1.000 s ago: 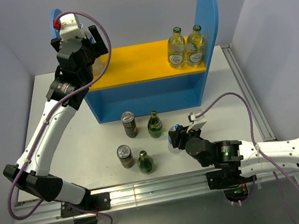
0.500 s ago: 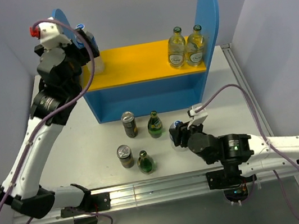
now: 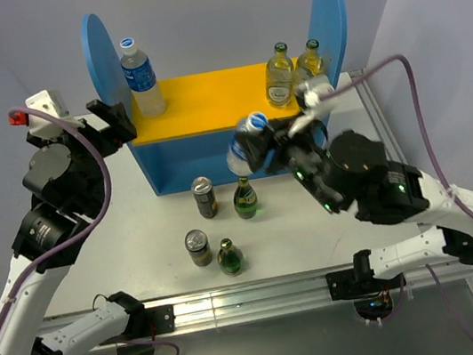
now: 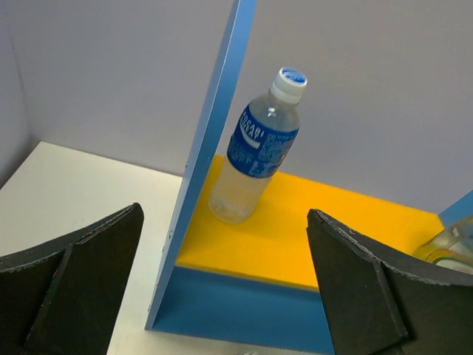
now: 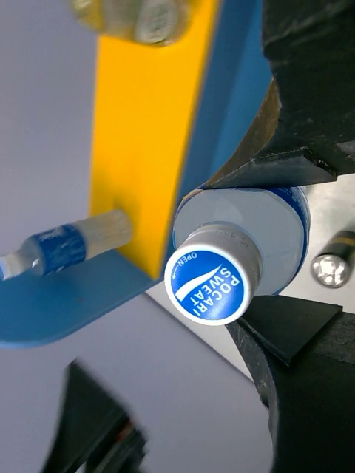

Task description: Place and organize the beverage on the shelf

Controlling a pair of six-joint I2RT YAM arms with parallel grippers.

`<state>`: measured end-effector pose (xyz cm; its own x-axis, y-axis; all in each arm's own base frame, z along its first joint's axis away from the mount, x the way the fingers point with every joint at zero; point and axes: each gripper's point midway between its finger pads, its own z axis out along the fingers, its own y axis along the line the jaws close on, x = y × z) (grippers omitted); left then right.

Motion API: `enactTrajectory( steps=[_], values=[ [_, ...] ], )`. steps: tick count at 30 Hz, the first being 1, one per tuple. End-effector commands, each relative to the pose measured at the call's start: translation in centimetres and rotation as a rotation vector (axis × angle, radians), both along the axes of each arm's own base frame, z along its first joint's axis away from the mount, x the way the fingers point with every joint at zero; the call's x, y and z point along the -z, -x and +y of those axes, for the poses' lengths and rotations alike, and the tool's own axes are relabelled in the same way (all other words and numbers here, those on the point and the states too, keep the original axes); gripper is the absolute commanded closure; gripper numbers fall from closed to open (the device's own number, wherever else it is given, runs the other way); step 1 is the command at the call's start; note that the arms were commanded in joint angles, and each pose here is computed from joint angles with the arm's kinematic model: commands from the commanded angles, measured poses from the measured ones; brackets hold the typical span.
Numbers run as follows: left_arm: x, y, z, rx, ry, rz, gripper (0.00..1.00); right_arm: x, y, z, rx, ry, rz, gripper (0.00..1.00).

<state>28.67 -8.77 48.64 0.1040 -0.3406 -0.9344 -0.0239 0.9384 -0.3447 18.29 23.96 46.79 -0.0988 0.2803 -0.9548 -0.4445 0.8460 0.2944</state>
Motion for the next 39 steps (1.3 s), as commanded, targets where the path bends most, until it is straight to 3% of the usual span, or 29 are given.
enactTrajectory(
  steps=[1, 10, 19, 26, 39],
  values=[
    [1.9, 0.2, -0.2, 0.007, 0.005, 0.036, 0.01, -8.8, -1.3, 0.9, -0.028, -0.119, -0.146, 1.0],
    [3.7, 1.3, 0.2, 0.019, 0.005, 0.044, 0.01, -12.8, -9.9, 4.9, -0.003, -0.064, -0.18, 1.0],
    [4.2, 1.5, -0.3, 0.033, -0.008, 0.05, 0.01, -9.2, -18.5, 9.7, -0.041, -0.026, -0.105, 1.0],
    [4.4, 1.7, -0.6, 0.042, -0.01, 0.055, 0.01, -6.6, -21.5, 12.2, -0.111, -0.057, -0.053, 1.0],
    [4.4, 1.9, -0.6, 0.041, -0.016, 0.056, 0.01, -4.0, -23.0, 15.5, -0.181, -0.093, -0.006, 1.0]
  ],
)
